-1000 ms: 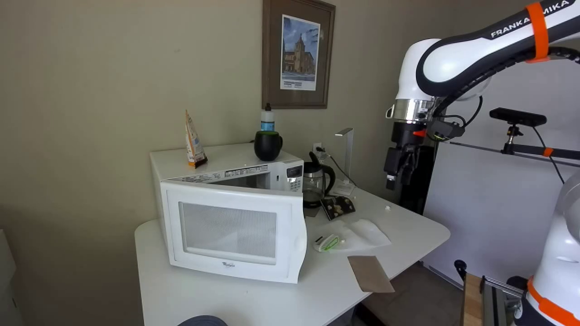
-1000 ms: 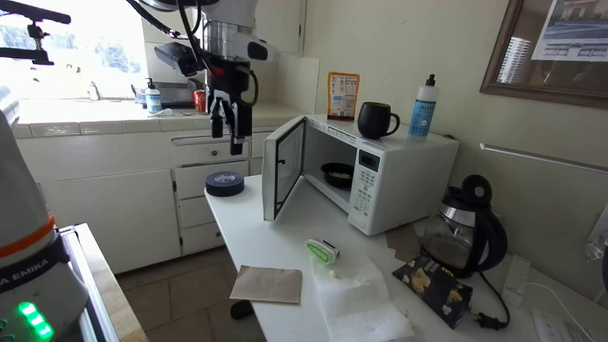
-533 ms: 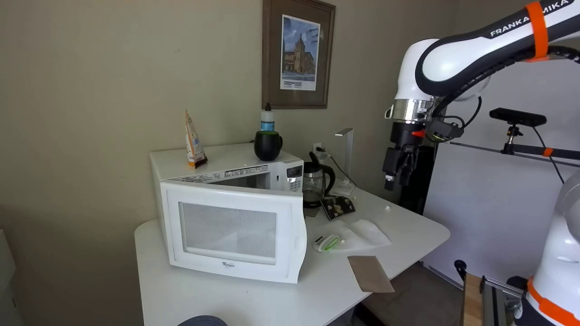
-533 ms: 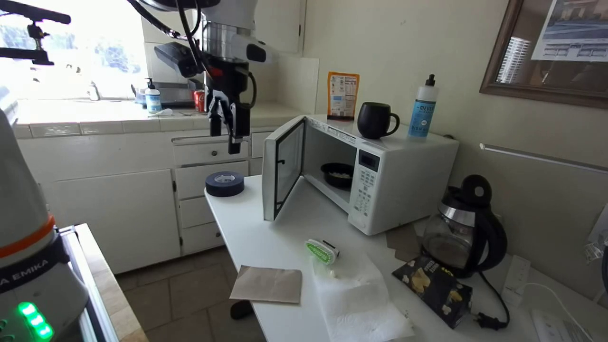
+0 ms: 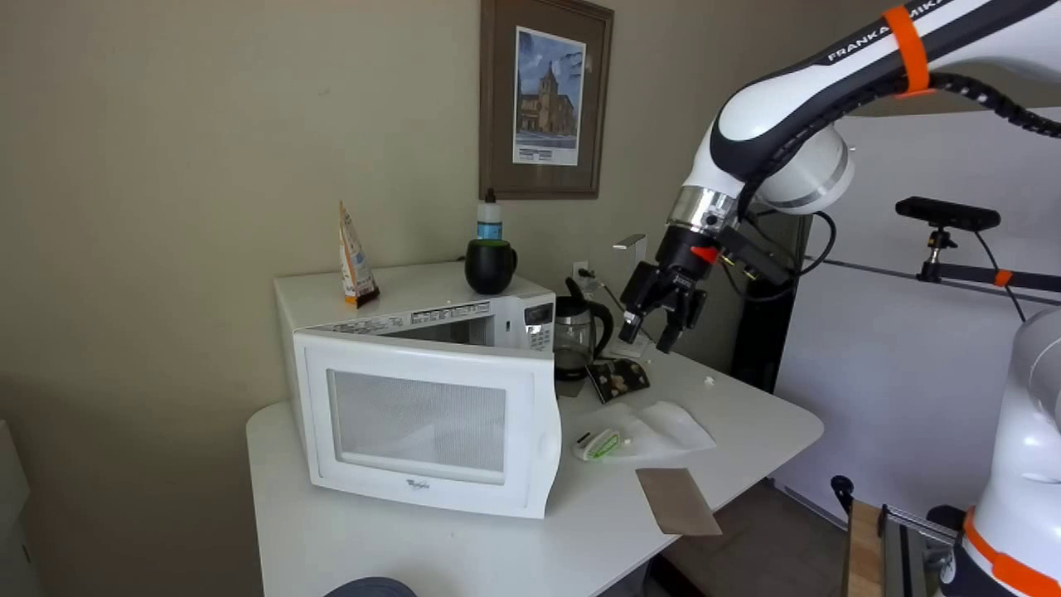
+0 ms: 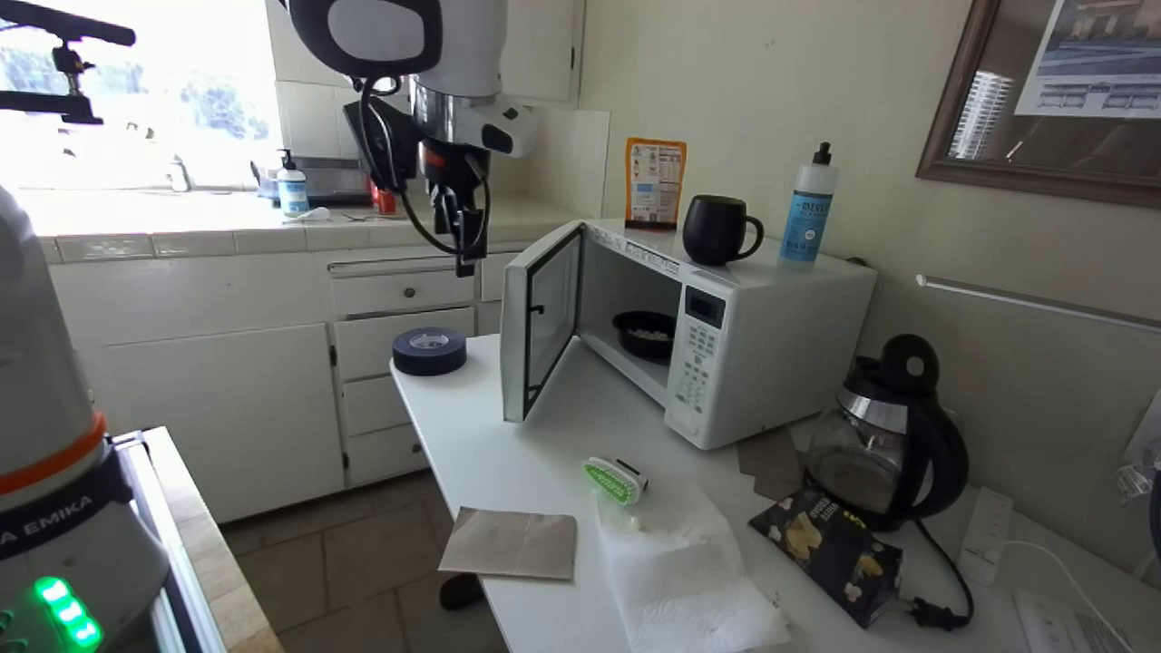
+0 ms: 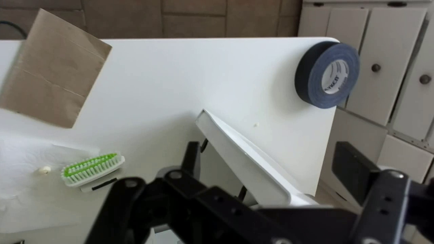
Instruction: Open the door of the microwave wider
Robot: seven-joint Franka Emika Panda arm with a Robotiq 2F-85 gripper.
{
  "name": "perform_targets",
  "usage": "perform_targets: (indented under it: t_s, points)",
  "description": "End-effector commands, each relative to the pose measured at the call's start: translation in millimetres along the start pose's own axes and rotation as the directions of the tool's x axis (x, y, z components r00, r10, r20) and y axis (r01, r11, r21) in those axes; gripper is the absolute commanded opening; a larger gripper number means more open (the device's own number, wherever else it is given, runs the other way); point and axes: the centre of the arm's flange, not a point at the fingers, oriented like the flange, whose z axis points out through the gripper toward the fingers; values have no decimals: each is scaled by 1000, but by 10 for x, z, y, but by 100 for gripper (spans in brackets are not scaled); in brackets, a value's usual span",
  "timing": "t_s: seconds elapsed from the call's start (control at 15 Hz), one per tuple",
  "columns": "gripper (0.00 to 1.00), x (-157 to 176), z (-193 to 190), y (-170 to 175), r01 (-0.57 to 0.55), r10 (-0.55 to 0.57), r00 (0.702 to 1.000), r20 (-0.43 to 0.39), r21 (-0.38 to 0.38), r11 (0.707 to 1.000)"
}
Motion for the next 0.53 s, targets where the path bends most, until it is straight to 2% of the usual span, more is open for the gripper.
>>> perform_targets:
  t_s: [0.0, 0.07, 0.2, 0.33, 0.47]
  points:
    - [100, 489, 141, 7, -85, 89, 995, -46, 92, 992]
    - [100, 573, 167, 11, -109, 116, 992, -53, 118, 987]
    - [82, 745, 234, 22, -151, 164, 984, -74, 157, 976]
    - [57, 906, 324, 16, -192, 214, 971, -108, 185, 964]
    - [42, 1028, 428, 31, -226, 257, 956, -143, 198, 954]
